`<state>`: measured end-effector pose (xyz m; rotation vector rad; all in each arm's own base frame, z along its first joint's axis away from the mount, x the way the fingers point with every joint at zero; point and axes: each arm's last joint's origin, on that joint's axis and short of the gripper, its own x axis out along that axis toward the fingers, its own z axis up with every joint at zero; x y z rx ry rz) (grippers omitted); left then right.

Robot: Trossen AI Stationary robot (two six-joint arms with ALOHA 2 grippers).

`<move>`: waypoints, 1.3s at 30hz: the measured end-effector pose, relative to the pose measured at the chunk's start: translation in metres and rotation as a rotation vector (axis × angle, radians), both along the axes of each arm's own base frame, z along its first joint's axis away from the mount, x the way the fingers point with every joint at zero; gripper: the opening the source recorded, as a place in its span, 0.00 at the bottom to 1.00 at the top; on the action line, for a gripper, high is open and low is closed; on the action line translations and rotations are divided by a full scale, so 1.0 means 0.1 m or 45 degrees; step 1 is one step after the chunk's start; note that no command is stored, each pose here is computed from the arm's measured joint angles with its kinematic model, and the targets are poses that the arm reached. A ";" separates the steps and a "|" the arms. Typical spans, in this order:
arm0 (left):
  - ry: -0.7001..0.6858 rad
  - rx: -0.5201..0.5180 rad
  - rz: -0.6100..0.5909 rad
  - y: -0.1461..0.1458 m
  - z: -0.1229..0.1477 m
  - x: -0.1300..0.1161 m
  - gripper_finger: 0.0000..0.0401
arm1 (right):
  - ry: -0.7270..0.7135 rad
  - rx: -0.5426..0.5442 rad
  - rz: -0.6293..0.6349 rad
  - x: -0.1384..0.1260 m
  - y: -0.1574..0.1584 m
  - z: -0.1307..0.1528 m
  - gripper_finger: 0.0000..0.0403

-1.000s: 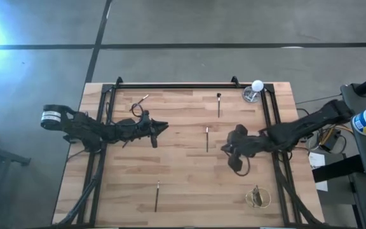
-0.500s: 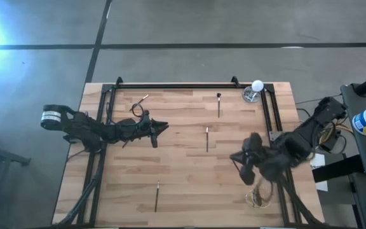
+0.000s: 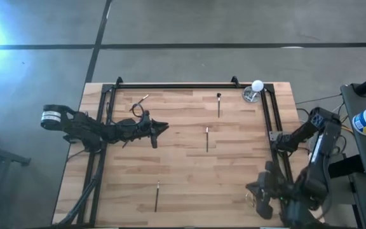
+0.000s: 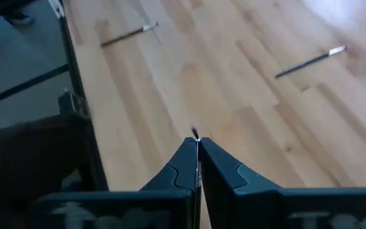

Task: Pick & Place Makeup Brushes
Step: Put the liner brush into the makeup brush holder, then put the eyeshadow brush into the makeup brush holder

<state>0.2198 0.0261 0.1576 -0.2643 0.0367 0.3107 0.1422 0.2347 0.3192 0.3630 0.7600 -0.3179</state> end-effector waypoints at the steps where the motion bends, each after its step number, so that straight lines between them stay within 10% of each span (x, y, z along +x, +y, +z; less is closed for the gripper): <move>1: 0.000 -0.001 -0.009 0.00 0.00 0.00 0.17 | 0.001 -0.006 -0.003 -0.03 0.05 -0.05 0.02; 16: 0.056 -0.054 -0.013 -0.01 -0.05 0.00 0.17 | 0.011 -0.211 -0.084 -0.34 0.21 -0.77 0.02; 39: 0.060 -0.060 -0.012 -0.01 -0.06 0.00 0.17 | 0.187 -0.092 -0.080 -0.38 0.23 -0.79 0.15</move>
